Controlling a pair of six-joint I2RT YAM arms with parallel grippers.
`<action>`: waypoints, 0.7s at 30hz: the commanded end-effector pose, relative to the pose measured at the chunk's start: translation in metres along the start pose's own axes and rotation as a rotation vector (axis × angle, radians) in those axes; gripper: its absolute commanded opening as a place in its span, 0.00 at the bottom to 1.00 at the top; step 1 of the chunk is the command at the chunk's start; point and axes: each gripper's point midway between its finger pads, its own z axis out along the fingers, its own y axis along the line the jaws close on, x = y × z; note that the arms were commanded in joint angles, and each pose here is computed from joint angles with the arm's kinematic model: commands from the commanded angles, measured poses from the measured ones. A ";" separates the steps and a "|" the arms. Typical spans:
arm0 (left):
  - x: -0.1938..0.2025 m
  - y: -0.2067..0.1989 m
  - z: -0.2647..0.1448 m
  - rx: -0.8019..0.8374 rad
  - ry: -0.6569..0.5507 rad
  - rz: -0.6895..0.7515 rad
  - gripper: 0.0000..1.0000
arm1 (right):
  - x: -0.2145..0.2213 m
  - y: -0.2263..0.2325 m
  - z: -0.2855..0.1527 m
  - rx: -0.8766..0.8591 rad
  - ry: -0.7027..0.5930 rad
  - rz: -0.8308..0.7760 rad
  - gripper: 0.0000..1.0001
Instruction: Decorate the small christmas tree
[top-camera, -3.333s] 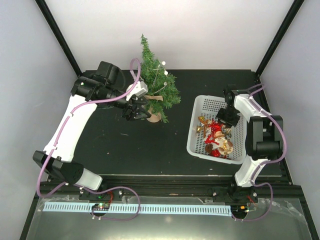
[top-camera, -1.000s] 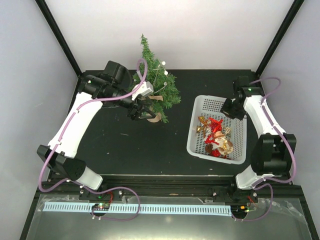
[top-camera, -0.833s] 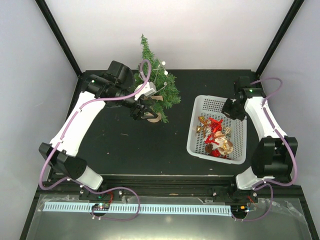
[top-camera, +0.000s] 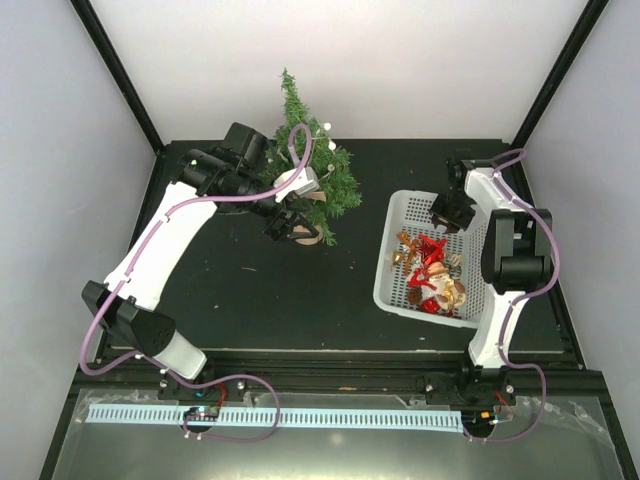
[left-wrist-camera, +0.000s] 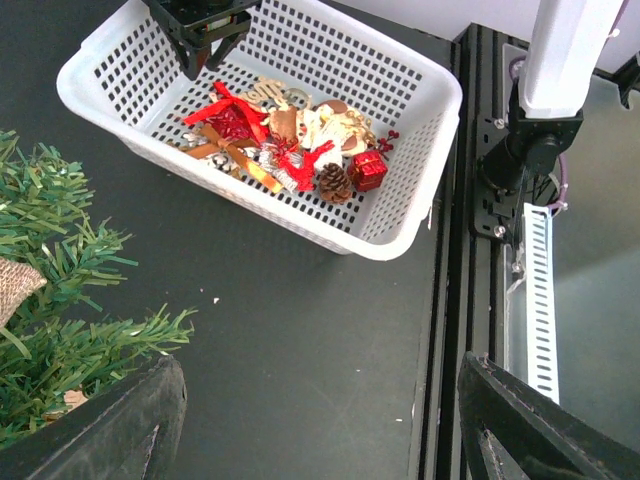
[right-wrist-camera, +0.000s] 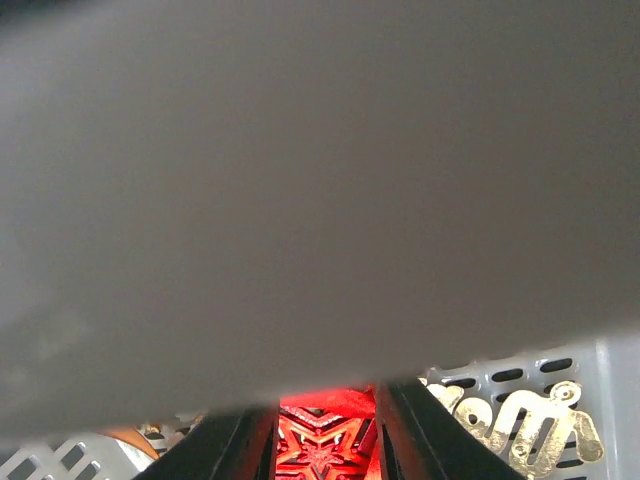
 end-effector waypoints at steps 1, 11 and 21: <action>-0.003 -0.002 -0.001 -0.009 -0.002 0.023 0.75 | 0.004 -0.010 0.008 0.044 0.028 0.021 0.30; -0.004 -0.002 -0.002 -0.011 -0.006 0.027 0.75 | 0.012 -0.016 0.004 0.052 0.023 0.027 0.27; -0.005 -0.004 -0.004 -0.010 -0.011 0.031 0.75 | 0.014 -0.012 -0.046 -0.039 -0.111 -0.030 0.26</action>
